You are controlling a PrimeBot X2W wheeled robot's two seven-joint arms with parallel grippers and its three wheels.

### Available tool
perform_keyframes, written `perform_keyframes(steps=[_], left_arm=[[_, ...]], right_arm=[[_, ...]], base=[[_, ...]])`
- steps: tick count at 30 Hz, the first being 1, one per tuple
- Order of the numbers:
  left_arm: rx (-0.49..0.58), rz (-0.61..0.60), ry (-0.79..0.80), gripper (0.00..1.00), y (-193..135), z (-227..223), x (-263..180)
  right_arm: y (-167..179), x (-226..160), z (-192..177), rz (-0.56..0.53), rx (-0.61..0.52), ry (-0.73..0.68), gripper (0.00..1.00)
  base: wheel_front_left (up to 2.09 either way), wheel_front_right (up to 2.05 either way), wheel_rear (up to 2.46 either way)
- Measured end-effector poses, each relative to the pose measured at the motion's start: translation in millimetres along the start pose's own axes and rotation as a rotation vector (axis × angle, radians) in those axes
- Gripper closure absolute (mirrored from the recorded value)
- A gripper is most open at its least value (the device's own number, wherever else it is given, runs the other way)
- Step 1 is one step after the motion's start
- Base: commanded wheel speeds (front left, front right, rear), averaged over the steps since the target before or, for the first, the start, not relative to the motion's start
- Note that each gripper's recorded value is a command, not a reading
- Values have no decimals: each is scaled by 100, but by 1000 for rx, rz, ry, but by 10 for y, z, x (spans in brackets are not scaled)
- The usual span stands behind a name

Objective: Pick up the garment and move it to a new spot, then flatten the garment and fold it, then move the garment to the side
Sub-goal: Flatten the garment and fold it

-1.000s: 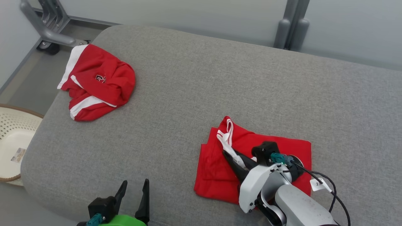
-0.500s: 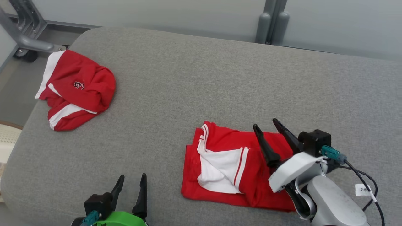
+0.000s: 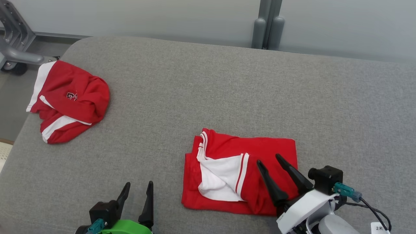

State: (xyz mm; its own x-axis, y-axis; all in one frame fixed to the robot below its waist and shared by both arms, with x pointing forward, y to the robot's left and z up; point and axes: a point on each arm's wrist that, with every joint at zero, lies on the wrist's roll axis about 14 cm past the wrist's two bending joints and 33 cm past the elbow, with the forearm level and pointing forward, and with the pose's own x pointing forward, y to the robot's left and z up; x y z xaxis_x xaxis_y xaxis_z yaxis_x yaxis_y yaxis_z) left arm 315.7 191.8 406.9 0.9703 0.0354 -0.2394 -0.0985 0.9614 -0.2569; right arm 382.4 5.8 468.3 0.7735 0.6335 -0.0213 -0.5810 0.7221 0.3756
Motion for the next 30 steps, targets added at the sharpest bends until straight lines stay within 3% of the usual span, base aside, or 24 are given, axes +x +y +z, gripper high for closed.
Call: perform_keyframes(steps=[9,10,13,23,24,25,26,27,30], left_arm=[[-1,23,-10,0,72,17,-70],[-1,26,-11,0,81,17,-79],[-1,35,-16,0,108,28,-101],[-3,47,-15,0,150,12,-147],[0,43,-14,0,139,10,-143],[1,40,-14,0,133,9,-139],[2,38,-13,0,127,8,-137],[2,36,-13,0,119,7,-135],[3,28,-14,0,99,12,-124]], right_arm=[[138,3,-282,39,11,104,0],[151,13,-302,43,9,112,8],[223,55,-332,71,-3,126,100],[458,90,-357,157,-30,143,100],[568,77,-400,187,-14,165,82],[654,59,-456,211,-1,195,82],[761,32,-504,241,12,219,11],[857,3,-537,271,21,238,0],[1007,-45,-531,326,49,258,0]], base=[[0,0,0],[0,0,0],[0,0,0],[0,0,0],[0,0,0],[0,0,0],[0,0,0],[0,0,0],[0,0,0]])
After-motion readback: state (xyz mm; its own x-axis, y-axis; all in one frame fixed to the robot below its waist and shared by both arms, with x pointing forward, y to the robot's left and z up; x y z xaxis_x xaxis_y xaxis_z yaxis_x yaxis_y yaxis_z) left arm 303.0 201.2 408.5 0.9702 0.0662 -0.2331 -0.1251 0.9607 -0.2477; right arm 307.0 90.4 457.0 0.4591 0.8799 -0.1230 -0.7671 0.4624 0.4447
